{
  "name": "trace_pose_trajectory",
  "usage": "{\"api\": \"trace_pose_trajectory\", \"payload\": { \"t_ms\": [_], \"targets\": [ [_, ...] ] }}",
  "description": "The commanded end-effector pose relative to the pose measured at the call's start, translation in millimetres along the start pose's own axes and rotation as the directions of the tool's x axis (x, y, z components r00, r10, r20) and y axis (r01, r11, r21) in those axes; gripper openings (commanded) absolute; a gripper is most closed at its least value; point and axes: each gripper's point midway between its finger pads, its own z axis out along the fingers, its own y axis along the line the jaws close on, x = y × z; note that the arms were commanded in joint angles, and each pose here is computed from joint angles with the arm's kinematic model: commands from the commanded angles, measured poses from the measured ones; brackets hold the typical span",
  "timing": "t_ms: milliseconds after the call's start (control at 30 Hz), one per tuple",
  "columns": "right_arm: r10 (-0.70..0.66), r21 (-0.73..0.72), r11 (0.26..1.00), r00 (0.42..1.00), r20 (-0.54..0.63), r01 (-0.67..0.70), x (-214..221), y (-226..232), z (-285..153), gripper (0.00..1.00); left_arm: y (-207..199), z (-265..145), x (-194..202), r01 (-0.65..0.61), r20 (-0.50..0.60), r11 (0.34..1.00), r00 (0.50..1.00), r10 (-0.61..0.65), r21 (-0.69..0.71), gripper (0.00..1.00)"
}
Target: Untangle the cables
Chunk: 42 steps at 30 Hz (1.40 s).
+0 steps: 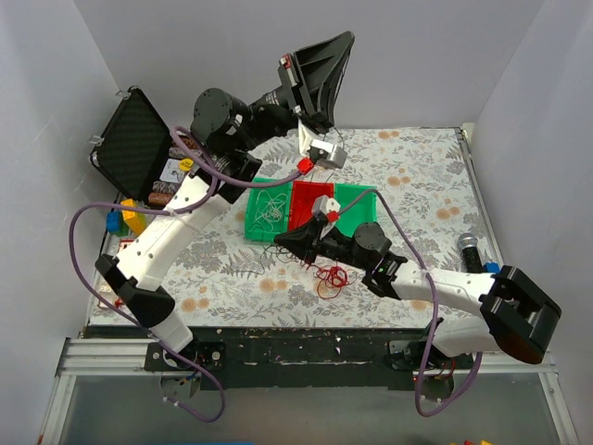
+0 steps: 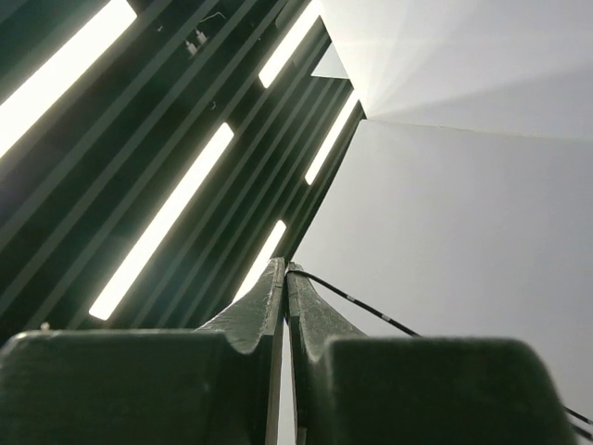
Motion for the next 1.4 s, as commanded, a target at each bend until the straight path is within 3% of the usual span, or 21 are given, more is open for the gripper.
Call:
{"api": "trace_pose_trajectory", "payload": {
  "t_ms": [0, 367, 767, 967, 1133, 1367],
  "targets": [
    [0.136, 0.020, 0.990, 0.931, -0.340, -0.138, 123, 2, -29, 0.13, 162, -27, -8, -0.179, -0.105, 0.913, 0.983, 0.151, -0.366, 0.00],
    [0.160, 0.071, 0.987, 0.874, -0.459, -0.144, 176, -8, -41, 0.14, 182, -26, -20, -0.227, -0.072, 0.891, 0.974, 0.216, -0.393, 0.00],
    [0.161, 0.084, 0.987, 0.878, -0.451, -0.138, 171, -9, -43, 0.15, 187, -30, -22, -0.246, -0.088, 0.889, 0.969, 0.231, -0.387, 0.00],
    [0.133, 0.040, 0.991, 0.916, -0.378, -0.127, 136, 0, -39, 0.13, 143, -36, -8, -0.212, -0.148, 0.938, 0.973, 0.177, -0.273, 0.00],
    [0.103, 0.003, 0.994, 0.954, -0.280, -0.106, 99, 11, -46, 0.08, 76, -49, 8, -0.076, -0.212, 0.983, 0.977, 0.040, -0.165, 0.00],
    [0.066, 0.028, 0.998, 0.980, -0.187, -0.062, 72, 16, -70, 0.05, 1, -71, 11, 0.104, -0.257, 0.985, 0.957, -0.137, -0.140, 0.00]
  ]
}}
